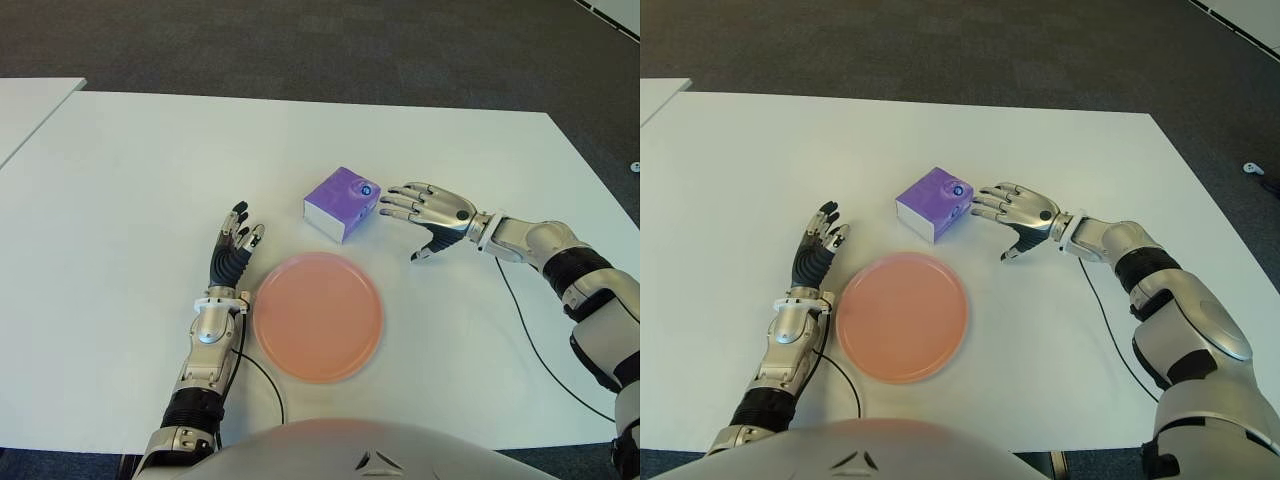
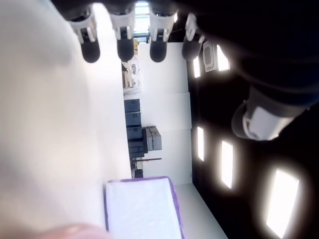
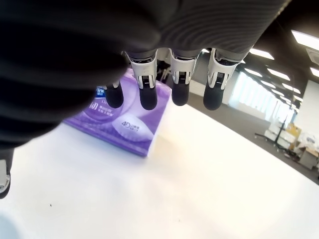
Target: Put the tissue paper into the plate.
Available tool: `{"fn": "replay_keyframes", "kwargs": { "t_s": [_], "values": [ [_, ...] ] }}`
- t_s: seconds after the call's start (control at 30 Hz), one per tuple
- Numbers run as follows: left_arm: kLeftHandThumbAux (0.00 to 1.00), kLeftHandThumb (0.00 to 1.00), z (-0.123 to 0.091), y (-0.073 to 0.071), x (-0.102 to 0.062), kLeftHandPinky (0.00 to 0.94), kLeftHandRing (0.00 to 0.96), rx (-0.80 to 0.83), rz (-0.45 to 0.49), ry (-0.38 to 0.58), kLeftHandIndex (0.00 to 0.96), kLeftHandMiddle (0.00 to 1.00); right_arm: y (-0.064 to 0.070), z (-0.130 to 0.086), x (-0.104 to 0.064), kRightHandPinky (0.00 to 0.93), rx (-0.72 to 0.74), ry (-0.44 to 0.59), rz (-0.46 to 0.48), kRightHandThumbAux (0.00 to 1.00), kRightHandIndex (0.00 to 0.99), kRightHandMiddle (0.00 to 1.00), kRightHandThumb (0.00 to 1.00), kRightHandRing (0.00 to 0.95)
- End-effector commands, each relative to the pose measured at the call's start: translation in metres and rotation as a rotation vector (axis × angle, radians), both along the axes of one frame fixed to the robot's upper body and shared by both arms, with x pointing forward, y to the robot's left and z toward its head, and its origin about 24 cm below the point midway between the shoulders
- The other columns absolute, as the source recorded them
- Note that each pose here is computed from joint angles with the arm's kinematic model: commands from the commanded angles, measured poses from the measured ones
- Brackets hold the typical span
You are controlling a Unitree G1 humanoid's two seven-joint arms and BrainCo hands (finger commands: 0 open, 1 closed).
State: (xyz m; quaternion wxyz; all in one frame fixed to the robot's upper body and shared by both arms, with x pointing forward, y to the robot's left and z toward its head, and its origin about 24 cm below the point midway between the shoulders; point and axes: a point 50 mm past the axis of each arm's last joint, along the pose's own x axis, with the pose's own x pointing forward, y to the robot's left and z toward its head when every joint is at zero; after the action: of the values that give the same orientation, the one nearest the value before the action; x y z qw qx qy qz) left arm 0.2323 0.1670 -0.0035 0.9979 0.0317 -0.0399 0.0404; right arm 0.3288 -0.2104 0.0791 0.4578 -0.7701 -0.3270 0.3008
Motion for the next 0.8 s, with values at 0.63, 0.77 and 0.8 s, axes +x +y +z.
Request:
{"fn": "replay_keyframes", "kwargs": {
  "t_s": [0.63,0.77,0.8],
  "values": [
    [0.465,0.000,-0.006,0.003,-0.006,0.000,0.000,0.014,0.008,0.028,0.000,0.000,0.021,0.044,0.029,0.000,0.128,-0.250,-0.060,0.439,0.000,0.000,0.509,0.000],
    [0.459,0.000,-0.005,0.003,-0.006,0.000,0.000,0.016,0.012,0.029,0.000,0.000,0.025,0.051,0.030,0.000,0.167,-0.285,-0.084,0.455,0.000,0.000,0.512,0.000],
    [0.458,0.000,-0.005,0.004,-0.006,0.000,0.000,0.017,0.013,0.029,0.000,0.000,0.026,0.052,0.030,0.000,0.179,-0.291,-0.089,0.456,0.000,0.000,0.514,0.000]
  ]
}}
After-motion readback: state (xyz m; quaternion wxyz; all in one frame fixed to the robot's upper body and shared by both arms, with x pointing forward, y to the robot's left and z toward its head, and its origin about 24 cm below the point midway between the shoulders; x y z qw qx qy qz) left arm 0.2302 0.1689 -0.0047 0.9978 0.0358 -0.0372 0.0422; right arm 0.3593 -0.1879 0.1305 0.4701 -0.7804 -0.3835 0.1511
